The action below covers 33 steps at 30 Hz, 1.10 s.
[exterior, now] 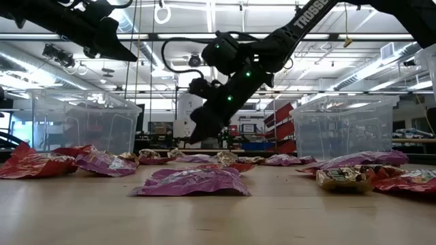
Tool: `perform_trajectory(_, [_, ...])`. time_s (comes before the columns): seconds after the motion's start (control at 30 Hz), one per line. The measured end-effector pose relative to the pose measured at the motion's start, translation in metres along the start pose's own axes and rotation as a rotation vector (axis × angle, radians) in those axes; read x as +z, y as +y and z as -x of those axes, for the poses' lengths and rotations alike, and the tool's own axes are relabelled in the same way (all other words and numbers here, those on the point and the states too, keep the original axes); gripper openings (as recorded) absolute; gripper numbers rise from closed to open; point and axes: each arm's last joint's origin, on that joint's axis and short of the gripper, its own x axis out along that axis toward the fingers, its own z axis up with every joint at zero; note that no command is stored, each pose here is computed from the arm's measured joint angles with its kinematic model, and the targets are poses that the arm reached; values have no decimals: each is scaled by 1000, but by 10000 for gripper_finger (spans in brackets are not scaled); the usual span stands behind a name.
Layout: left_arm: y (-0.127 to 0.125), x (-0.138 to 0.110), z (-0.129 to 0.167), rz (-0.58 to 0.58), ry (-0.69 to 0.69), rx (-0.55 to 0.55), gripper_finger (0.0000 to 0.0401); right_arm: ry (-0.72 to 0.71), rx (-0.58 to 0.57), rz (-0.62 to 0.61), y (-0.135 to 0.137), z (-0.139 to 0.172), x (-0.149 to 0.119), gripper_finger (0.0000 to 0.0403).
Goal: Sort candy
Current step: Put the purple candy into the top right transparent bin
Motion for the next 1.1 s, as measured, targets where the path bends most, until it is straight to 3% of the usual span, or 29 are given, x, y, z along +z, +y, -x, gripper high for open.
perform_trajectory(0.87, [0, 0, 0, -1, 4, -1, 9, 114, 4, -55, 7, -24, -27, 185])
perform_trajectory(1.1, [0, 0, 0, 0, 3, -1, 9, 123, 39, -75, 7, -26, -29, 137])
